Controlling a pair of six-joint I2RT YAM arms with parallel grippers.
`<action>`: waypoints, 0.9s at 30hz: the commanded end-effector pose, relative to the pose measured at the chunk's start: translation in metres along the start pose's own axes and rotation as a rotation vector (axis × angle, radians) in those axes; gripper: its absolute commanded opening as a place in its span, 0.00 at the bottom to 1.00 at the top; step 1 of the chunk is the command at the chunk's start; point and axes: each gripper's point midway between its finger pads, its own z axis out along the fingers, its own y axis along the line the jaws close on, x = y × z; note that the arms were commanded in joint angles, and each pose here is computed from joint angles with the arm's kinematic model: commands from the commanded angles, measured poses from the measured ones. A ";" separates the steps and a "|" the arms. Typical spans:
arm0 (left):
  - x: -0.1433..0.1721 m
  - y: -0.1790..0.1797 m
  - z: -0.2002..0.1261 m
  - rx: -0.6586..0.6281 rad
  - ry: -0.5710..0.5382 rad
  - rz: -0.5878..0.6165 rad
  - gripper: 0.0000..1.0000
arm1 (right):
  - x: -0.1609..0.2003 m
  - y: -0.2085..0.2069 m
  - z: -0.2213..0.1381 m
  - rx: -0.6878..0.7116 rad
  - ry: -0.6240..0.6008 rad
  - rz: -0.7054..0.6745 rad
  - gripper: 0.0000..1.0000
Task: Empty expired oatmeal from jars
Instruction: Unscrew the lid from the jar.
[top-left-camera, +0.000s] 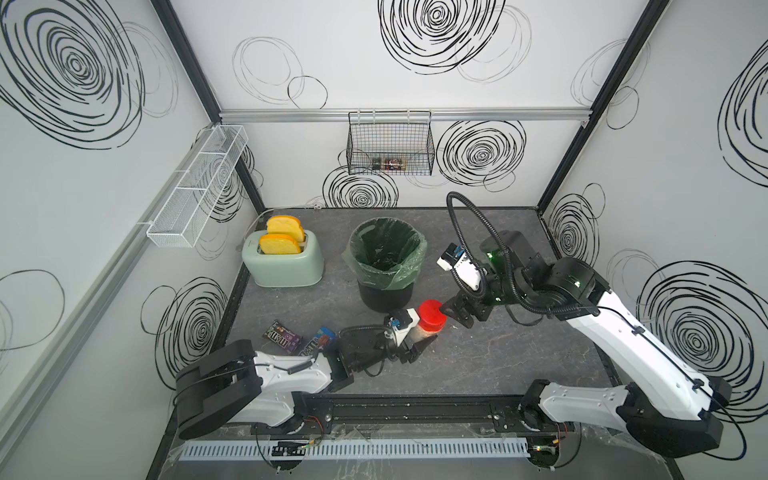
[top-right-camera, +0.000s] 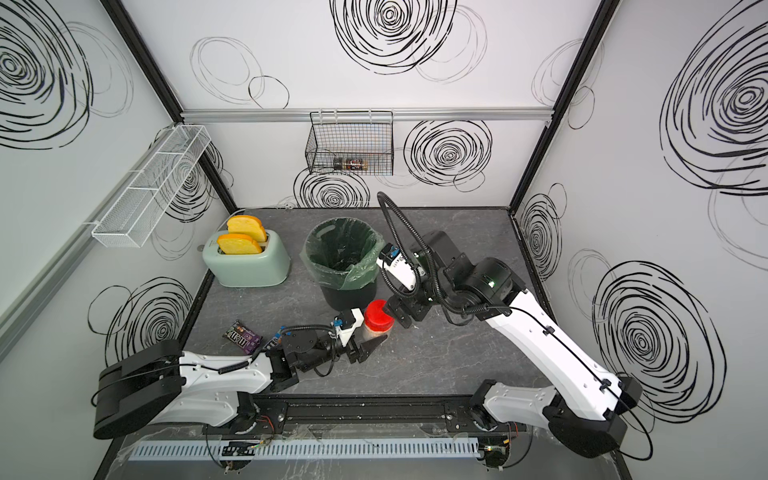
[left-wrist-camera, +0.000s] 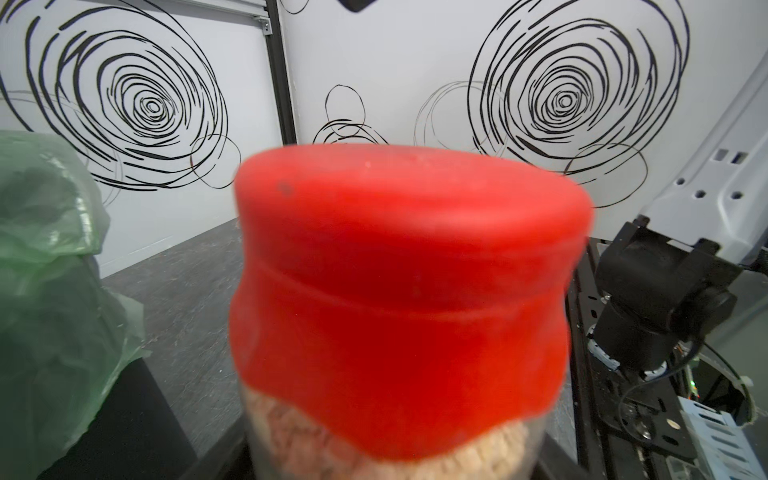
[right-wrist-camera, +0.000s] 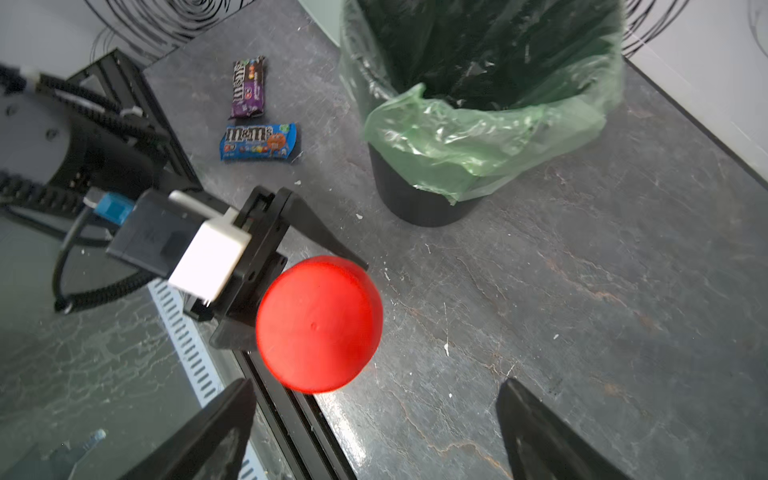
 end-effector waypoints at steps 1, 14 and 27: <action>-0.031 0.006 -0.006 -0.005 -0.105 0.026 0.54 | 0.013 0.012 0.006 -0.011 0.075 -0.094 0.92; -0.033 0.008 -0.013 -0.006 -0.111 0.059 0.54 | 0.005 0.029 0.041 -0.078 0.135 -0.133 0.88; -0.037 -0.004 -0.013 0.031 -0.120 0.072 0.54 | -0.004 0.033 0.051 -0.105 0.124 -0.149 0.82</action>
